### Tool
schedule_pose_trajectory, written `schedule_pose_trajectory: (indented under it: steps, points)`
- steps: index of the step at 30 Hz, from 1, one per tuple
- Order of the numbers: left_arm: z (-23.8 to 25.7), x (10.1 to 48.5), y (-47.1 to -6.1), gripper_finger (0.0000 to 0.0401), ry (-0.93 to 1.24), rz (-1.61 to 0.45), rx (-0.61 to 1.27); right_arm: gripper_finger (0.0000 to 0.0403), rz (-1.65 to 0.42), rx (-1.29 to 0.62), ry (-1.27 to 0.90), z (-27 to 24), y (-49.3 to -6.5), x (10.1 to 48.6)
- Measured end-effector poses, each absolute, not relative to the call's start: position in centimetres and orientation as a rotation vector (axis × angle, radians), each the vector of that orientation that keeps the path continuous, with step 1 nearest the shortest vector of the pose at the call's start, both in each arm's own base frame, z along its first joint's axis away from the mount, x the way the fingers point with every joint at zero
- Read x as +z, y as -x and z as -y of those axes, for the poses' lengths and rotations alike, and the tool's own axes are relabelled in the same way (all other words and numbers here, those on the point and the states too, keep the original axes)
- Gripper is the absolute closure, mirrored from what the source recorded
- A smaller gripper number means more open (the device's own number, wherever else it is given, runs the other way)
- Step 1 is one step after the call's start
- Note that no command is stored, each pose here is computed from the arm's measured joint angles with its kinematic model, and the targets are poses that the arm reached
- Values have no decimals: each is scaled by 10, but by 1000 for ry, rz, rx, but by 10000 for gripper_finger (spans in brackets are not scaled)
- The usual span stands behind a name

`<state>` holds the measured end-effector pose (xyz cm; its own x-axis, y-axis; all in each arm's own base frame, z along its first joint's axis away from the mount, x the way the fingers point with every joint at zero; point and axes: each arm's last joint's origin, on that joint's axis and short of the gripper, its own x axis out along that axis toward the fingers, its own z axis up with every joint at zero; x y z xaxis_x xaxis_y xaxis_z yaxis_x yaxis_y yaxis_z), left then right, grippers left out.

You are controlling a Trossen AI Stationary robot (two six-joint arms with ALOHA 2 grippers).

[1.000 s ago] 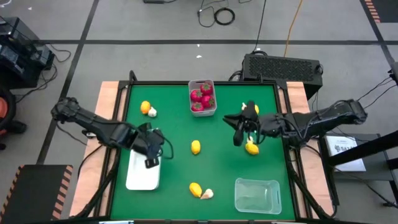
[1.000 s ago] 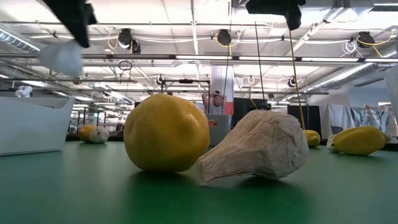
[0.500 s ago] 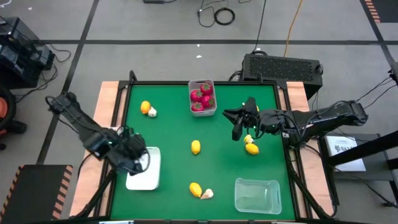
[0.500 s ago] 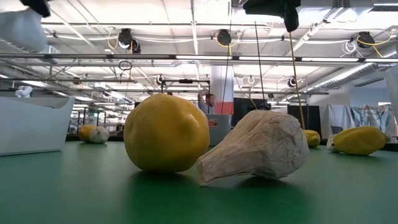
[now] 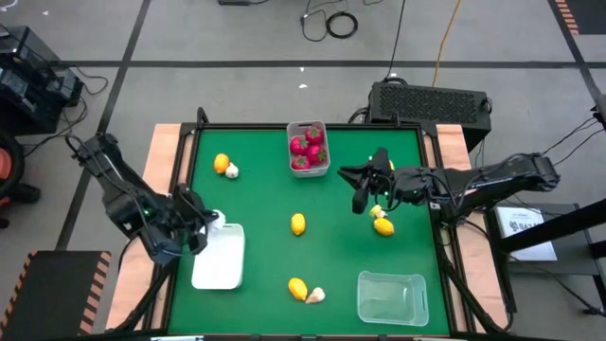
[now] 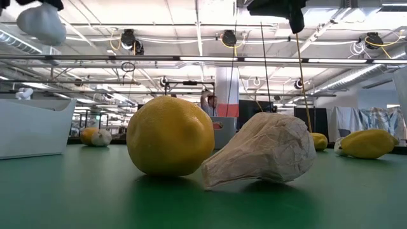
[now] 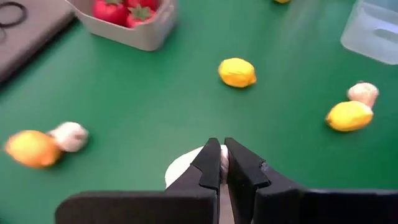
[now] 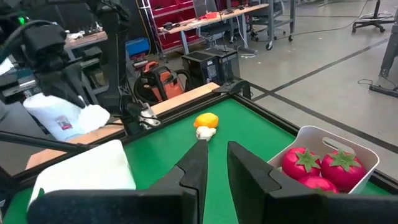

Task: Sort produce into baskets
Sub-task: Put the garlic into the white bin

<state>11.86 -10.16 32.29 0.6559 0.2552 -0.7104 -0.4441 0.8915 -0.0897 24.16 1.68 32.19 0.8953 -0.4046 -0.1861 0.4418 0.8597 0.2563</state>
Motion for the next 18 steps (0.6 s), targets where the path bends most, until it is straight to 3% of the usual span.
schedule_pose_trajectory:
  steps: [10, 18]
  points:
    - [120, 268, -132, 389, 396, -777, 306, 351, -131, -446, -290, -19, -264, 308]
    - [121, 253, -132, 388, 404, -822, 280, 351, -130, -386, -271, -21, -274, 303]
